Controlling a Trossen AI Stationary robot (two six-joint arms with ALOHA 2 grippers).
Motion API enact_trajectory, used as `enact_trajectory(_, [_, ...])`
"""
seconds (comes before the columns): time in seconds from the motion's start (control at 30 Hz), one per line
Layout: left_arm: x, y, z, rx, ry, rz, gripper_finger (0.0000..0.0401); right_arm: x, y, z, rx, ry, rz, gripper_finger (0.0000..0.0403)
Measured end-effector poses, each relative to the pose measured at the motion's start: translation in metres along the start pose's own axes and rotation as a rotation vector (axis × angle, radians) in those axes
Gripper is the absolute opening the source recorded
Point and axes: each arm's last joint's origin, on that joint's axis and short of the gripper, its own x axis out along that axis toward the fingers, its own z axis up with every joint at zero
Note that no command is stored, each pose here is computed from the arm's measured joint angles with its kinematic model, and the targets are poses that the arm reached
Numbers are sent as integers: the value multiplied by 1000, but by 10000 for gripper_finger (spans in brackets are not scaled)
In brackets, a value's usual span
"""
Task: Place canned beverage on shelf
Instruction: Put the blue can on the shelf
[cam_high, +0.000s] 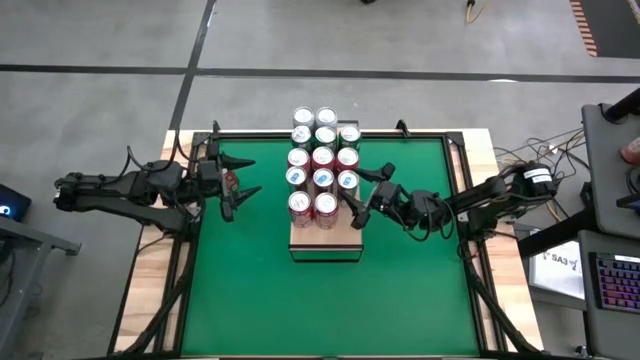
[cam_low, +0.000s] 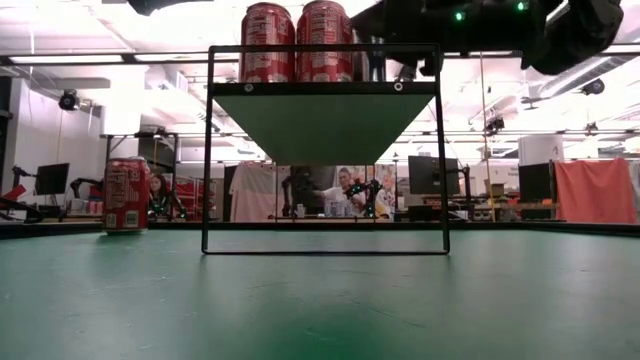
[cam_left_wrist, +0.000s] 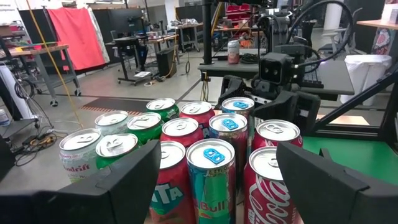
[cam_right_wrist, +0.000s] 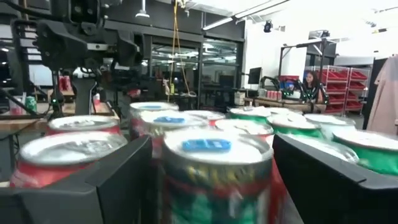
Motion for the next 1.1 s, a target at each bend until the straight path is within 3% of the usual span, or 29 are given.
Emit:
enact_trajectory(0.47, [0,0,0,-4,0,0,303,12,8,58,-71,-12,25,325])
enact_trajectory(0.67, [0,0,0,-4,0,0,303,13,10,97,-89,228,106,313])
enact_trajectory(0.87, [0,0,0,-3,0,-1,303,7,16,125,-88,440,216,242])
enact_trajectory(1.1, [0,0,0,16,1,0,303,-1,19,132,-71,570,232,102])
